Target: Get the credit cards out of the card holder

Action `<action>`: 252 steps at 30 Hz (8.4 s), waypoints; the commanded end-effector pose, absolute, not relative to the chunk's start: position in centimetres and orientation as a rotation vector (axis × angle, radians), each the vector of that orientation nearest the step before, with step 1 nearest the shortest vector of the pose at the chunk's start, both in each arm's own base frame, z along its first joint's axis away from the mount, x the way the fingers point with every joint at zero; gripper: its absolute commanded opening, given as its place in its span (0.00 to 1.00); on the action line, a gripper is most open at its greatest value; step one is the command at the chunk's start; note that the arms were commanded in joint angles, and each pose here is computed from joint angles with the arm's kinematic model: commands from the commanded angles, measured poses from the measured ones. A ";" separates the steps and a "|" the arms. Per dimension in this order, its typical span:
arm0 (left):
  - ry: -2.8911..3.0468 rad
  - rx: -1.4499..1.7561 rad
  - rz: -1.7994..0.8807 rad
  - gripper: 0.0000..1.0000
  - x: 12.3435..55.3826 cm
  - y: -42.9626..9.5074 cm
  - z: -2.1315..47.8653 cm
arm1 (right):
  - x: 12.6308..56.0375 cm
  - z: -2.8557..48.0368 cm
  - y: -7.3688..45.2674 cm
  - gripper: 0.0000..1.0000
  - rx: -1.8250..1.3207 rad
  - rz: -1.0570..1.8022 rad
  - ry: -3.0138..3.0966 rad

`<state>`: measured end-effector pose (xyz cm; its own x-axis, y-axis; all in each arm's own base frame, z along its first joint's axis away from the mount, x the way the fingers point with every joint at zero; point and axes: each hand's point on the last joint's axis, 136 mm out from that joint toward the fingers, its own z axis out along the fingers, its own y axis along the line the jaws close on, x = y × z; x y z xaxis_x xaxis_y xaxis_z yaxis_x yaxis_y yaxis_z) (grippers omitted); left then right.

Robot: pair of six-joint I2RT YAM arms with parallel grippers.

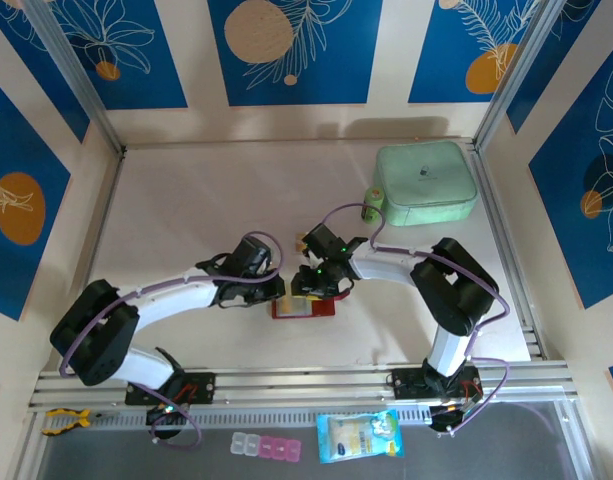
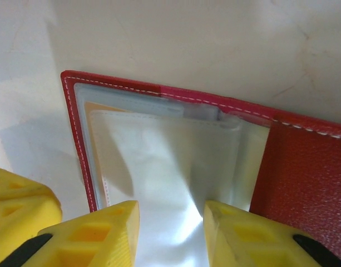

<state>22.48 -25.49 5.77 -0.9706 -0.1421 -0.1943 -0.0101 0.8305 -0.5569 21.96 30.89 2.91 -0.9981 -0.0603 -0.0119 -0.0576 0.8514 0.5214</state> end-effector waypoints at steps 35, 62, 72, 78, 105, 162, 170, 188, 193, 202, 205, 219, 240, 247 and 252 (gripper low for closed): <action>2.832 -0.034 -0.935 0.08 22.9 -30.0 6.0 | 21.8 5.6 28.1 0.26 0.045 -0.886 -3.070; 2.830 0.081 -0.898 0.12 23.2 -32.4 6.2 | 22.1 7.7 24.1 0.27 -0.087 -0.967 -3.100; 2.832 -0.031 -0.781 0.17 23.2 -26.8 5.3 | 21.8 6.0 27.3 0.26 -0.004 -0.968 -3.029; 2.841 -0.078 -0.783 0.18 22.8 -25.3 4.6 | 21.6 4.9 28.4 0.26 0.029 -0.947 -3.008; 2.861 -0.104 -0.850 0.17 22.3 -25.8 3.5 | 22.3 4.5 28.5 0.25 0.062 -0.941 -3.012; 2.913 -0.120 -0.768 0.12 21.4 -24.6 1.9 | 21.5 3.4 32.0 0.25 0.117 -1.078 -2.881; 2.914 -0.120 -0.771 0.12 21.4 -24.6 1.9 | 21.4 3.3 32.2 0.23 0.119 -1.094 -2.866; 2.910 -0.116 -0.767 0.12 21.4 -24.6 2.1 | 21.8 4.1 30.4 0.25 0.133 -0.929 -2.974; 2.898 -0.111 -0.772 0.12 21.6 -24.7 2.6 | 21.5 3.9 30.2 0.25 0.122 -0.906 -2.968; 2.877 -0.097 -0.791 0.12 22.1 -25.1 3.7 | 21.6 4.5 30.4 0.24 0.122 -0.933 -2.965; 2.865 -0.084 -0.803 0.12 22.4 -25.4 4.4 | 21.6 4.9 30.5 0.25 0.127 -0.948 -2.966; 2.867 -0.046 -0.884 0.08 22.9 -27.6 4.8 | 22.3 5.5 29.6 0.25 0.099 -0.965 -2.984; 2.941 -0.057 -0.813 0.05 21.8 -26.9 2.3 | 21.9 2.7 29.4 0.31 0.069 -0.929 -2.931; 2.948 -0.057 -0.801 0.05 21.7 -26.7 2.0 | 21.8 2.6 29.4 0.31 0.063 -0.930 -2.927; 2.952 -0.056 -0.795 0.05 21.6 -26.6 1.9 | 21.9 3.1 29.1 0.32 0.065 -0.932 -2.947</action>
